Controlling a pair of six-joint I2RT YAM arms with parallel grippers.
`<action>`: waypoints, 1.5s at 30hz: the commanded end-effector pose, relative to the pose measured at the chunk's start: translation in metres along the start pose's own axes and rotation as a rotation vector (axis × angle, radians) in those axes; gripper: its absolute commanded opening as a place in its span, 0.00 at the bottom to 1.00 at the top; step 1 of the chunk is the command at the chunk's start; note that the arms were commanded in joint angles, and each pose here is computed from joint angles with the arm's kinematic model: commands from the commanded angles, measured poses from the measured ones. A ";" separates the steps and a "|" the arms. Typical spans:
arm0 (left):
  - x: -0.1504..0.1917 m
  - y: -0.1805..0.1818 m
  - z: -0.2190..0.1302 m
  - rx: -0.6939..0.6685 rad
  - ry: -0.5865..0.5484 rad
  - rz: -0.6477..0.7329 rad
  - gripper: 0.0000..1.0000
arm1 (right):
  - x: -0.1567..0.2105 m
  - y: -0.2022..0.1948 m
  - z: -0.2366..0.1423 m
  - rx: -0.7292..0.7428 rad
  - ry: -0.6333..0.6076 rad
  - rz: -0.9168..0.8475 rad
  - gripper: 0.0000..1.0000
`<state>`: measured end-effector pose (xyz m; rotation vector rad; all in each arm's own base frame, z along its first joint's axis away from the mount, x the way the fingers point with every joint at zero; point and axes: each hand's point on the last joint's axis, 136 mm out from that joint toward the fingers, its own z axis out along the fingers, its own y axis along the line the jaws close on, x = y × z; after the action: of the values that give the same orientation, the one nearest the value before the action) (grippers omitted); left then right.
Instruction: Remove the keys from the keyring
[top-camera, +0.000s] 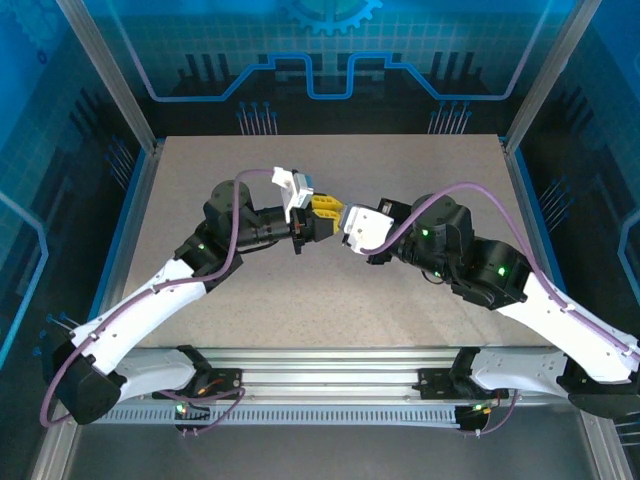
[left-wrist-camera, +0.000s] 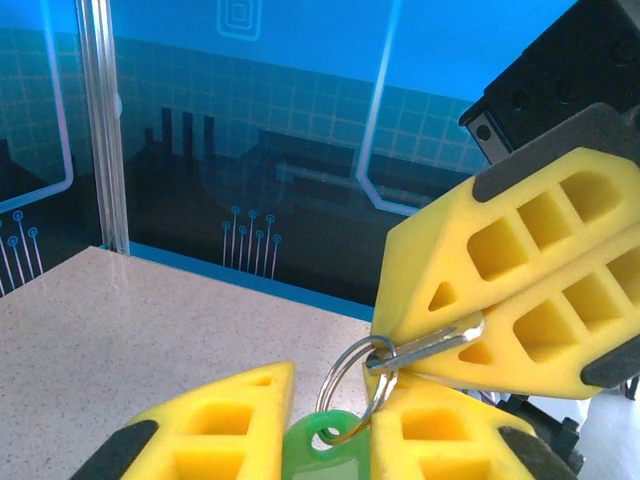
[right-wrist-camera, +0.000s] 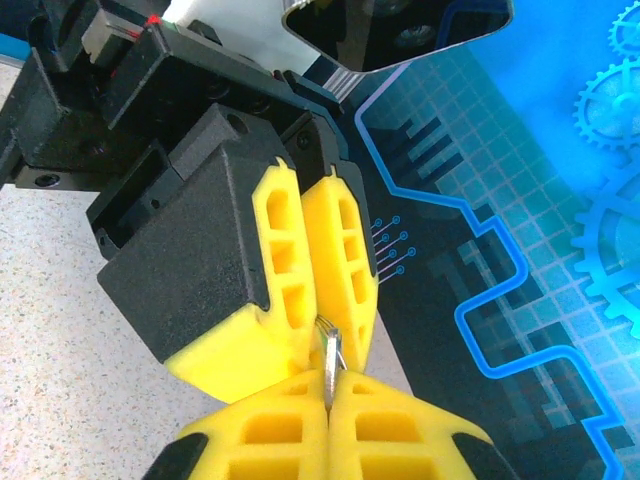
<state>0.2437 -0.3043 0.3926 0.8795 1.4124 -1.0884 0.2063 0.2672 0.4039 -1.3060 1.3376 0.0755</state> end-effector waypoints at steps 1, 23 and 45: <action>-0.019 0.023 -0.004 -0.120 -0.066 0.043 0.00 | -0.024 0.038 -0.004 -0.224 -0.124 0.076 0.00; -0.007 -0.004 -0.034 -0.068 -0.234 0.186 0.59 | -0.046 0.005 -0.008 -0.402 -0.128 0.510 0.00; -0.004 0.018 -0.017 -0.197 -0.209 0.333 0.68 | -0.015 -0.018 0.023 -0.520 -0.061 0.920 0.00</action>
<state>0.2496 -0.2831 0.3820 0.8204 1.1775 -0.8118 0.2290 0.2851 0.4153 -1.0177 1.8069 1.0355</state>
